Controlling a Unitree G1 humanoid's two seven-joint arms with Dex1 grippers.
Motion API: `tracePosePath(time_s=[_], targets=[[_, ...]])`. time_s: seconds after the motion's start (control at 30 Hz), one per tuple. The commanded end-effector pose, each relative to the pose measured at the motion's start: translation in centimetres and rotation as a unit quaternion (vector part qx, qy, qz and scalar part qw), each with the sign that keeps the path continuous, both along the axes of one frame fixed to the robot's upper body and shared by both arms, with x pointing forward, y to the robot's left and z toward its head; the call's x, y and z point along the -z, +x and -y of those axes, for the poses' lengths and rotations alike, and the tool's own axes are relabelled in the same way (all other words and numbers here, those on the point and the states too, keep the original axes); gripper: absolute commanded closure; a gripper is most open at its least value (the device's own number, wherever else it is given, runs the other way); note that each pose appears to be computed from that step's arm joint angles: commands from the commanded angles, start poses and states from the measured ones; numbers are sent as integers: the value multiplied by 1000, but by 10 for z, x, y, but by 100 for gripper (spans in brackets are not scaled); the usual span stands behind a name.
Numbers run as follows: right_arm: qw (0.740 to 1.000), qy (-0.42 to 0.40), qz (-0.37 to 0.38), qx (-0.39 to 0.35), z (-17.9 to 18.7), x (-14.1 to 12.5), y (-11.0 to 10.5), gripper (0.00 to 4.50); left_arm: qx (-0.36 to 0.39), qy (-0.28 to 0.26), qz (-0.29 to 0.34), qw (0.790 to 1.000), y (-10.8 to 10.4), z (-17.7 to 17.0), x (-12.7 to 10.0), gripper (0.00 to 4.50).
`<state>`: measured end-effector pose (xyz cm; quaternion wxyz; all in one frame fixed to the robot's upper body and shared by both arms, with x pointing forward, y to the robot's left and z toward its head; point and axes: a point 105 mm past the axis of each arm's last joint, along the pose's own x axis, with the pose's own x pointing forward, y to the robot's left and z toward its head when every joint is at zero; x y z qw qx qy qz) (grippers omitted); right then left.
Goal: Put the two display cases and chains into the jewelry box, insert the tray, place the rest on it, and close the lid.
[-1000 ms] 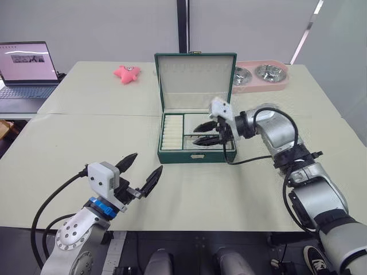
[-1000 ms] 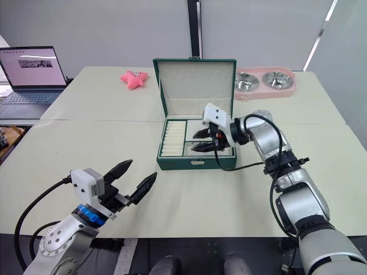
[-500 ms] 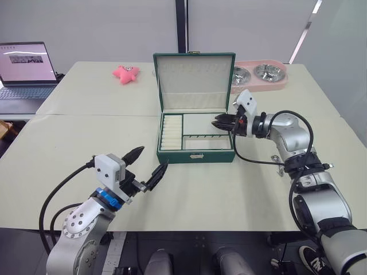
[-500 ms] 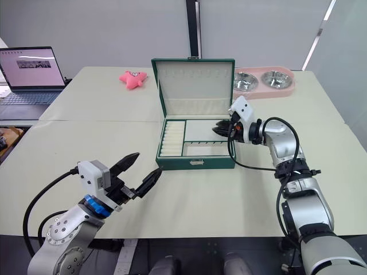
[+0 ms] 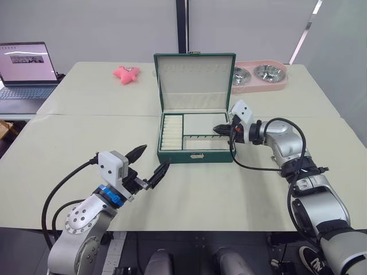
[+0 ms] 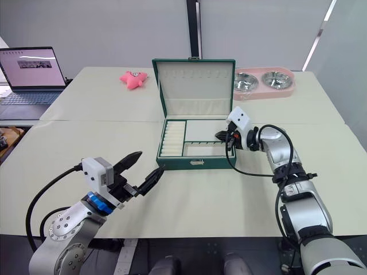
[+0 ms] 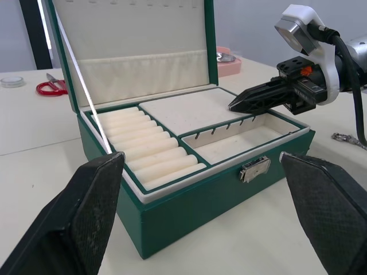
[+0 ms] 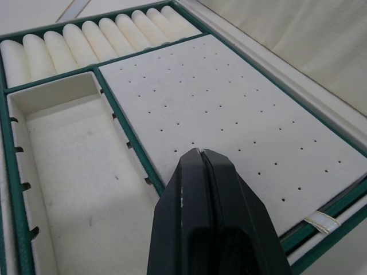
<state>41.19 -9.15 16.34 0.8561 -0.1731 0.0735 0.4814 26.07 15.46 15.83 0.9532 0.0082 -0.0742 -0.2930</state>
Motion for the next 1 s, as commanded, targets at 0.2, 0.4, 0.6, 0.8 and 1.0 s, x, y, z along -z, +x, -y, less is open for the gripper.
tracePosePath(time_s=[0.2, 0.4, 0.6, 0.8, 1.0], targets=[[990, 133, 43, -32, 10, -58, -12, 374, 12, 3, -1, 1000, 0, -1, -3, 0], [987, 149, 65, 5, 64, -62, -32, 212, 15, 28, -44, 999, 2, -23, 9, 0], [986, 115, 45, 109, 130, -30, -53, 33, -22, 54, -45, 997, 15, -68, 2, 0], [972, 87, 34, 216, 187, 3, -78, 2, -84, 83, -51, 992, 20, -121, 5, 0], [951, 98, 27, 291, 222, 26, -99, 2, -159, 74, -59, 983, 15, -170, 14, 0]])
